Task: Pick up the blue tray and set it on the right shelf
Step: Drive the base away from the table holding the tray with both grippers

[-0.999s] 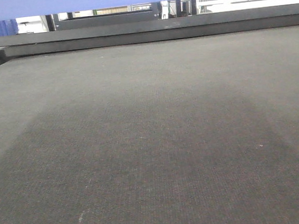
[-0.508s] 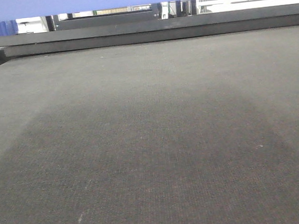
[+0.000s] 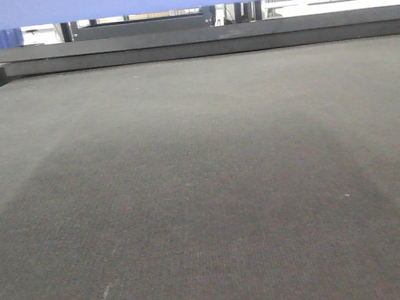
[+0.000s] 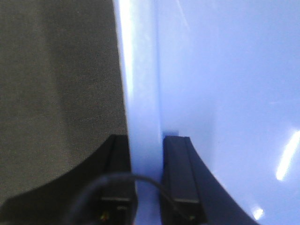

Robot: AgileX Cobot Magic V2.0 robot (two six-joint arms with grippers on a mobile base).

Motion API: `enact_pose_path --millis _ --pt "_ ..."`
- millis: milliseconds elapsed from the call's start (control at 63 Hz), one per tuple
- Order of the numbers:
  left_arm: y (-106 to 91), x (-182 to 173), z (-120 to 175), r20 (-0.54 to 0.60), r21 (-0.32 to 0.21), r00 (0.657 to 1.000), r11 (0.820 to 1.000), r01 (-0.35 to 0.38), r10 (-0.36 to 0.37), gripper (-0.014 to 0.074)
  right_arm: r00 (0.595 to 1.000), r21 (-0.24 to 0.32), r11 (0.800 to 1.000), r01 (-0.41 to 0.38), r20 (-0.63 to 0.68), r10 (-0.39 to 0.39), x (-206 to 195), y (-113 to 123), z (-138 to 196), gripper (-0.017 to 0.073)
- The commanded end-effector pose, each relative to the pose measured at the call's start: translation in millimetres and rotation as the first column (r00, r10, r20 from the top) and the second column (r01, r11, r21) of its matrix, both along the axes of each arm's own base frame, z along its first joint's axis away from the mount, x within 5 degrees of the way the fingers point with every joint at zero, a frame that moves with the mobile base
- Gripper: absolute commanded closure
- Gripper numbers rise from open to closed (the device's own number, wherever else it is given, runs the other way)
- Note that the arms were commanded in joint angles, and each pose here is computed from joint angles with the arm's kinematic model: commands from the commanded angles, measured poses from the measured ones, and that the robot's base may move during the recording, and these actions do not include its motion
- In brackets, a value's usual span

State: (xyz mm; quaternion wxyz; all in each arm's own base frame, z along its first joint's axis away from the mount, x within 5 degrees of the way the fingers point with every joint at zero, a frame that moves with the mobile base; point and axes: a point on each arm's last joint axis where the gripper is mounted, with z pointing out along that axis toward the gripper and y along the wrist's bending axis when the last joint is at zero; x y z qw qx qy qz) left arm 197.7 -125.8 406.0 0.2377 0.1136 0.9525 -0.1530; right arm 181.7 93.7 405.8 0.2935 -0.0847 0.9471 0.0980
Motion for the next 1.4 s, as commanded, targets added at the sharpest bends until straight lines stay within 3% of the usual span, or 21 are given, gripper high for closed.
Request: enact_pose_path --millis 0,428,872,1380 --pt "9.4 -13.7 10.9 -0.005 0.065 0.999 0.997 0.034 -0.034 0.0642 0.995 -0.046 0.999 -0.017 0.097 0.022 -3.4 -7.3 15.2 0.0503" --pt "9.2 -13.7 11.0 -0.005 0.063 0.999 0.997 0.034 -0.034 0.0642 0.995 -0.046 0.999 -0.017 0.097 0.022 -3.4 -7.3 15.2 0.0503" --pt "2.5 -18.1 11.7 -0.046 -0.014 0.997 0.998 0.062 -0.062 0.0642 0.995 -0.046 0.999 -0.017 0.097 0.022 -3.4 -7.3 15.2 0.0503" --pt "2.3 -18.1 11.8 -0.047 -0.015 0.997 0.998 0.062 -0.063 0.0642 0.995 -0.047 0.999 -0.017 0.094 0.021 -3.6 -7.5 15.0 0.0503"
